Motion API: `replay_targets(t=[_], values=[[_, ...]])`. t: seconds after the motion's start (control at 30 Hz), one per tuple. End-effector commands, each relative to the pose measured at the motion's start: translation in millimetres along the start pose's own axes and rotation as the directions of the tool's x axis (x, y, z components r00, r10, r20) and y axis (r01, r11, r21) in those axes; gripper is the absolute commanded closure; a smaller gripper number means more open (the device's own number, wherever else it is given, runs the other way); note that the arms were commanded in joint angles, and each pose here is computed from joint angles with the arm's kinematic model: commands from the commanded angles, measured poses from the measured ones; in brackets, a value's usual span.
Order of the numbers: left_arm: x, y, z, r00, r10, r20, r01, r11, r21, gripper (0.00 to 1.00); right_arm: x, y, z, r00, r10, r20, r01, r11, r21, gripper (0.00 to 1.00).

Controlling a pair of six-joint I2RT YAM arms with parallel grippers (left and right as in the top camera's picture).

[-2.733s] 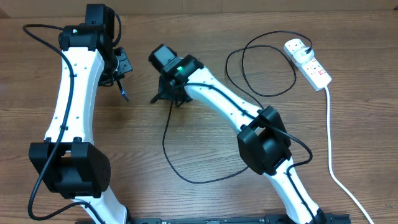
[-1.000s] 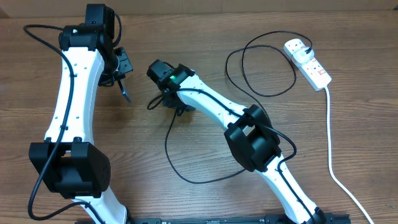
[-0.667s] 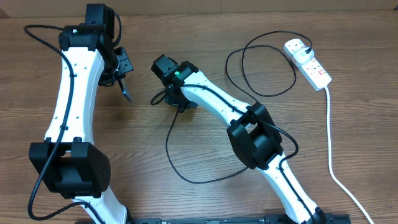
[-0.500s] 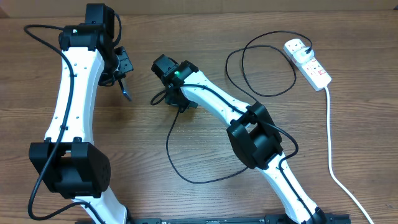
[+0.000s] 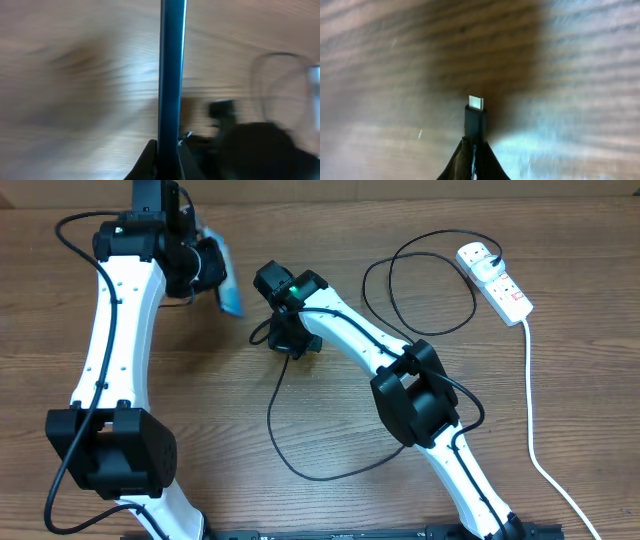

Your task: Plug charger to phone and switch on socket

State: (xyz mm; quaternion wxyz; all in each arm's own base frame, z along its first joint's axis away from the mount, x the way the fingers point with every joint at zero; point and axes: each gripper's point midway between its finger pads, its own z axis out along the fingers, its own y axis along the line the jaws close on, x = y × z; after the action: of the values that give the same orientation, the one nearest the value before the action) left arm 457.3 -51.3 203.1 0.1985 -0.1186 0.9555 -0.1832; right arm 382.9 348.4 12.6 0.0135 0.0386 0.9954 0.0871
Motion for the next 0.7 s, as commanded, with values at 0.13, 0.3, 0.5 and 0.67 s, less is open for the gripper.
replay_targets(t=[0.13, 0.3, 0.5, 0.67], values=[[-22, -77, -61, 0.999, 0.05, 0.021, -0.052, 0.758, 0.65, 0.96, 20, 44, -168, 0.955, -0.238, 0.18, 0.278, 0.927, -0.252, 0.96], [-33, -73, -84, 1.0, 0.014, 0.018, -0.023, 0.676, 0.737, 0.96, 42, 41, -238, 0.918, -0.291, 0.268, 0.368, 0.878, -0.305, 0.96], [-24, -97, -124, 0.992, 0.122, 0.044, -0.095, 0.458, 0.884, 0.96, 68, 54, -275, 0.872, -0.385, 0.303, 0.484, 0.771, -0.414, 0.96], [-20, -102, -131, 0.992, 0.126, 0.003, -0.056, 0.417, 0.907, 0.96, 70, 60, -278, 0.88, -0.371, 0.298, 0.472, 0.76, -0.447, 0.96]])
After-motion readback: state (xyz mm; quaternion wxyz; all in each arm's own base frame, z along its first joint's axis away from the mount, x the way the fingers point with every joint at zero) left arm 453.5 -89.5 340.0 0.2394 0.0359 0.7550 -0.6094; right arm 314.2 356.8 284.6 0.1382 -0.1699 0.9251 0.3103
